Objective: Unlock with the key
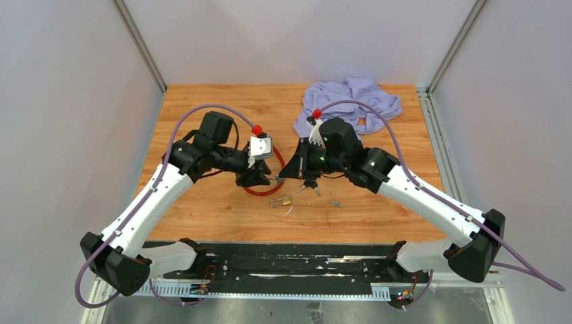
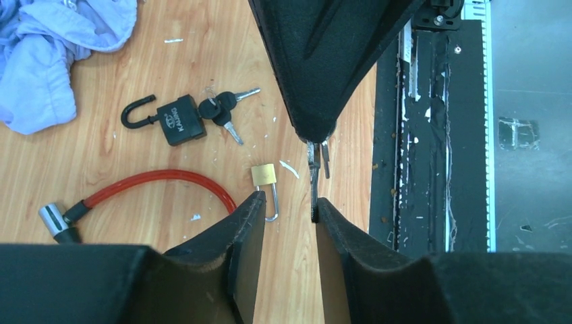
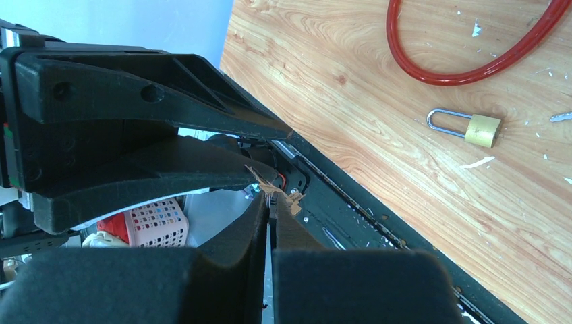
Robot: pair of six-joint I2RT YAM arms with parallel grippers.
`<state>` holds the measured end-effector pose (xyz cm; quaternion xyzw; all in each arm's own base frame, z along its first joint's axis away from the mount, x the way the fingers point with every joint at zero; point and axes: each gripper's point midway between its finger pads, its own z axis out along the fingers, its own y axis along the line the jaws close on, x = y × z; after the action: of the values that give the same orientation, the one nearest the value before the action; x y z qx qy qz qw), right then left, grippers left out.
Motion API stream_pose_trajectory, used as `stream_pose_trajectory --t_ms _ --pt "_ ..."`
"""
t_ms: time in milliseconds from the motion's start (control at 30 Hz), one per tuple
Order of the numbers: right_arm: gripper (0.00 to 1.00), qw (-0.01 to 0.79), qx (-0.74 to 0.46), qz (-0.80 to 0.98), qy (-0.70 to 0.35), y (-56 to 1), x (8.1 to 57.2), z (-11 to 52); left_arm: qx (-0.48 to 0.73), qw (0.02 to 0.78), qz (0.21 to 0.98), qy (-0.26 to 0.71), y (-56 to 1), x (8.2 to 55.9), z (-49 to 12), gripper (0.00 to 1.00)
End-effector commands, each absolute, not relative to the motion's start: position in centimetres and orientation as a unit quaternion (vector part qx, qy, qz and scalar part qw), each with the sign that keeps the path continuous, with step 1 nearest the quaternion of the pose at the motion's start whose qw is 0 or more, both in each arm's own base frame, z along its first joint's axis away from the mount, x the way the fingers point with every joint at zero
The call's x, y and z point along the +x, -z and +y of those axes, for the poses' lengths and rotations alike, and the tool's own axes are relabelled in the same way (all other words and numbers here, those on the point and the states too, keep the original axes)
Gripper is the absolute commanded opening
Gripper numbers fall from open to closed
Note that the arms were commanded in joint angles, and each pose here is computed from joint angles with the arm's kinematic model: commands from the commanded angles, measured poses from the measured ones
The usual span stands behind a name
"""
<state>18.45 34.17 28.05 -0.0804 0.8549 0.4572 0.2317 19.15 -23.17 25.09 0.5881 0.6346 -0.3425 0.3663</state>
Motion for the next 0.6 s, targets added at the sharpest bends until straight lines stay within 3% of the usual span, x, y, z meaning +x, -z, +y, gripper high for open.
stream_pose_trajectory --t_ms 0,167,300,433,567 --pt "0.01 0.239 -0.083 0.848 -0.466 -29.2 18.2 34.7 0.589 0.378 0.626 0.343 -26.4 19.3 -23.6 0.35" --pt "0.01 0.240 -0.083 0.845 -0.470 -29.4 18.2 35.1 0.590 0.377 0.627 0.340 -26.0 19.1 -23.4 0.23" --pt "0.01 0.237 -0.086 0.843 -0.474 -29.5 18.1 35.4 0.599 0.372 0.628 0.329 -25.4 19.0 -23.0 0.01" --pt "0.01 0.232 -0.089 0.841 -0.481 -29.5 17.9 35.6 0.618 0.368 0.622 0.310 -25.2 19.0 -22.4 0.01" --pt "0.08 0.237 -0.104 0.833 -0.489 -30.0 17.6 35.6 0.649 0.373 0.610 0.261 -25.4 19.7 -21.3 0.00"
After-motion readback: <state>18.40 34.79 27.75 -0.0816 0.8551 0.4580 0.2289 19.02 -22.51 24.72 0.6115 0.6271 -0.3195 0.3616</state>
